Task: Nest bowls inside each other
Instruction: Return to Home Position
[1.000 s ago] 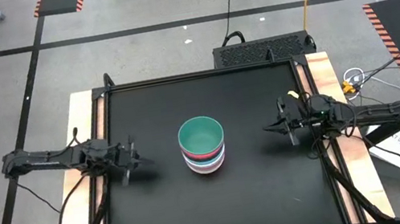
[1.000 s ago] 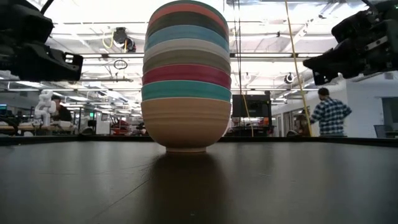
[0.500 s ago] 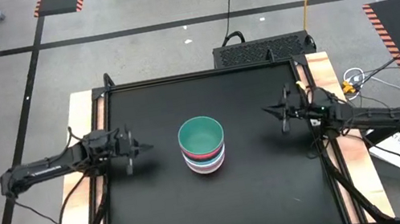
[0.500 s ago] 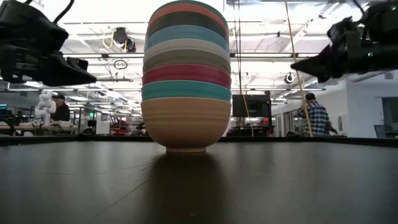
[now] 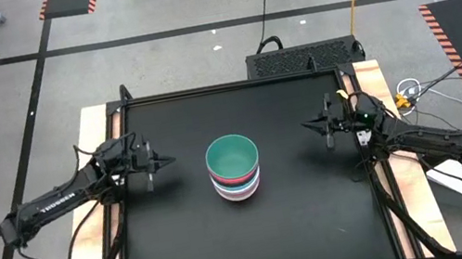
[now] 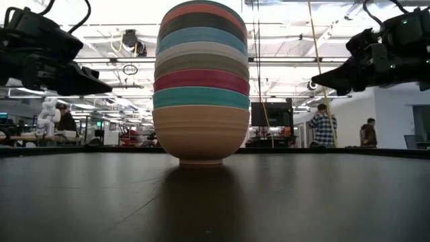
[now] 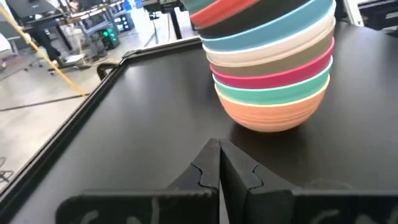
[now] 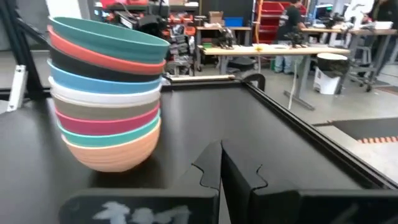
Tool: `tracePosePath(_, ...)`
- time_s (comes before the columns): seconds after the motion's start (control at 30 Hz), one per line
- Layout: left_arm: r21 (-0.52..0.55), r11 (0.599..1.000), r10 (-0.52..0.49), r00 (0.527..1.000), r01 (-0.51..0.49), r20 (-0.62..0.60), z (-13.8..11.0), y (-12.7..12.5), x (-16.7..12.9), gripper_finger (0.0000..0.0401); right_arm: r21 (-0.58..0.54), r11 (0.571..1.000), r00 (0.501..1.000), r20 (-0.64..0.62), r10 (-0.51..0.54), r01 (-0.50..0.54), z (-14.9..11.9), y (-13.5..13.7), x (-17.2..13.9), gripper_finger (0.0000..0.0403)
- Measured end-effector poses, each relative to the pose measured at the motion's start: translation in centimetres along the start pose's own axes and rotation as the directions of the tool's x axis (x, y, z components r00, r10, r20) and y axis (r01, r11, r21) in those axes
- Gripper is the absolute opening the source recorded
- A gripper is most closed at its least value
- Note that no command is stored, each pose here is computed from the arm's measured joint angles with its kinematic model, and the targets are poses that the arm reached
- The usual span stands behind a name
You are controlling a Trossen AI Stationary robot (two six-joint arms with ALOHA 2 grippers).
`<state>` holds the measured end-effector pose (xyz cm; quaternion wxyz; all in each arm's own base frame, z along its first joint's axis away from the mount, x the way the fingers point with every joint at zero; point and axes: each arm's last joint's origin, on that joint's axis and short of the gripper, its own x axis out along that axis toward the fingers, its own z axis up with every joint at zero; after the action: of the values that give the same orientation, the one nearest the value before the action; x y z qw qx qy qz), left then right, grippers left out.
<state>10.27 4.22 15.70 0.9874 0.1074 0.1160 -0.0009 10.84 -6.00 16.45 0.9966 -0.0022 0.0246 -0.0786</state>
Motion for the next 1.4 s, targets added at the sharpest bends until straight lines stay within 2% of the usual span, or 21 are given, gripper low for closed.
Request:
tracePosePath(0.1,0.010,1.000,-0.021,1.000,0.021,0.003,-0.2,0.4,0.0,0.0003,-0.001,1.000,1.000,-0.009,-0.011,0.011,-0.1,-0.2,0.2,0.0000)
tracePosePath(0.3,-0.024,0.999,0.024,1.000,-0.024,-0.008,-0.4,1.2,0.0,0.0008,0.016,1.000,0.999,-0.028,-0.021,0.022,-0.4,-0.5,0.5,0.0000)
tracePosePath(0.5,-0.020,0.988,-0.154,0.986,0.155,0.061,-0.3,0.8,0.0,0.0005,0.025,1.000,1.000,-0.029,-0.006,0.007,-0.5,-0.5,0.7,0.0000)
tracePosePath(0.63,-0.005,0.970,-0.243,0.965,0.245,0.097,-0.1,0.6,0.0,0.0002,0.011,0.995,0.995,-0.042,0.095,-0.094,-0.7,-0.1,0.9,0.0000)
tracePosePath(0.9,-0.017,0.965,-0.260,0.964,0.261,0.063,-0.3,0.1,0.6,0.0002,0.039,0.964,0.963,-0.057,0.265,-0.263,-0.9,1.9,1.7,0.0000)
tracePosePath(1.0,-0.014,0.957,-0.288,0.956,0.290,0.054,-0.3,-0.3,1.0,0.0002,-0.005,0.953,0.953,-0.003,0.303,-0.303,-0.3,2.7,1.9,0.0000)
tracePosePath(1.23,0.011,0.942,-0.335,0.940,0.335,0.057,0.2,-0.9,1.3,0.0001,-0.080,0.942,0.906,0.256,0.336,-0.326,2.5,3.2,1.6,0.0000)
tracePosePath(1.33,0.028,0.937,-0.350,0.935,0.348,0.052,0.5,-1.0,1.3,0.0001,-0.056,0.951,0.931,0.196,0.309,-0.304,2.0,2.8,1.7,0.0000)
tracePosePath(1.4,0.032,0.934,-0.357,0.933,0.355,0.042,0.7,-1.0,1.3,0.0001,-0.008,0.957,0.956,0.057,0.289,-0.289,0.6,2.5,1.9,0.0000)
